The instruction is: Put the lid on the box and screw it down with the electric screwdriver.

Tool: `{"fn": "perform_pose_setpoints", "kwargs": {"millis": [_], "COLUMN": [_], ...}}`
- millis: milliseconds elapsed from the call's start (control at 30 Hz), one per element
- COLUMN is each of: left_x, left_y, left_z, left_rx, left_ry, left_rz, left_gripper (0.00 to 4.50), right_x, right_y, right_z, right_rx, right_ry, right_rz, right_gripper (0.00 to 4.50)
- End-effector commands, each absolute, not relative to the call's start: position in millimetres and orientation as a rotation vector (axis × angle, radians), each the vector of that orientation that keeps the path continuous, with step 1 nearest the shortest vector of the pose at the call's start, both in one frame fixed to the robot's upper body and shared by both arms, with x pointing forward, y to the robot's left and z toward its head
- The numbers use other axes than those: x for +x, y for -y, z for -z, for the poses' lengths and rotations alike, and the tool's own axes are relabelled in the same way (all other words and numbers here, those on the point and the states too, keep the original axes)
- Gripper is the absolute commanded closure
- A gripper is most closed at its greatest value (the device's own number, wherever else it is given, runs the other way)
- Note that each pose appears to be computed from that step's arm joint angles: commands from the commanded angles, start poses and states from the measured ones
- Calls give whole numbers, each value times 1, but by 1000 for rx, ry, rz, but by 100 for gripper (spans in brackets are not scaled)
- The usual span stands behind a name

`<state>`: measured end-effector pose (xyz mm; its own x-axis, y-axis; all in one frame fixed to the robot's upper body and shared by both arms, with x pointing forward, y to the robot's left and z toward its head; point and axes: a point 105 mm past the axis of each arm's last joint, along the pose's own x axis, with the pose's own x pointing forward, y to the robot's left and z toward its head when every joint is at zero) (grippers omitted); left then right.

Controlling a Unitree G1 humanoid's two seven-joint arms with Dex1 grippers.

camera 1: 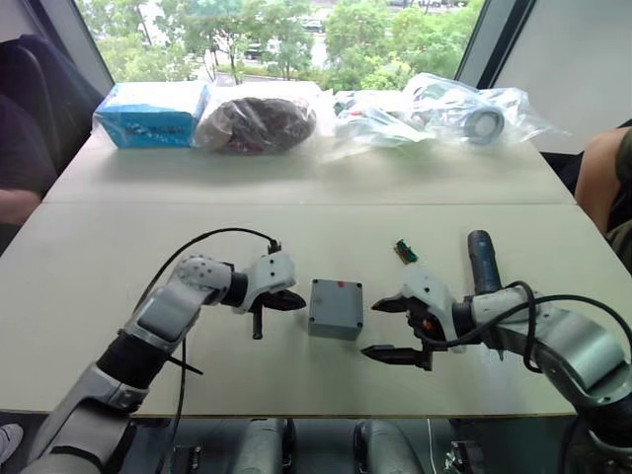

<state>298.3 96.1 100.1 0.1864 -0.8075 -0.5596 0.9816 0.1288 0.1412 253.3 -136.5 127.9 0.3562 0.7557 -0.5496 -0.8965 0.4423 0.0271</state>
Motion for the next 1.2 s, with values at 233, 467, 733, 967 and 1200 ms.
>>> {"fn": "perform_pose_setpoints", "kwargs": {"millis": [233,467,733,967,1200], "left_x": [321,320,309,309,311], "left_y": [-88,-67,-65,-62,-63], "left_z": [-160,-188,-189,-190,-183], "left_rx": [292,231,327,337,349], "left_ry": [-193,-95,-103,-97,-111], "left_rz": [1270,1279,1303,1305,1298], "left_gripper": [450,450,450,450,450], "right_x": [340,363,365,366,371], "right_y": [213,215,206,203,200], "right_z": [-157,-138,-139,-136,-137], "right_rx": [-164,-207,-184,-182,-158], "right_ry": [-321,-326,-302,-303,-294], "right_rz": [-608,-569,-603,-601,-589], "right_gripper": [1,57,265,265,265]}}
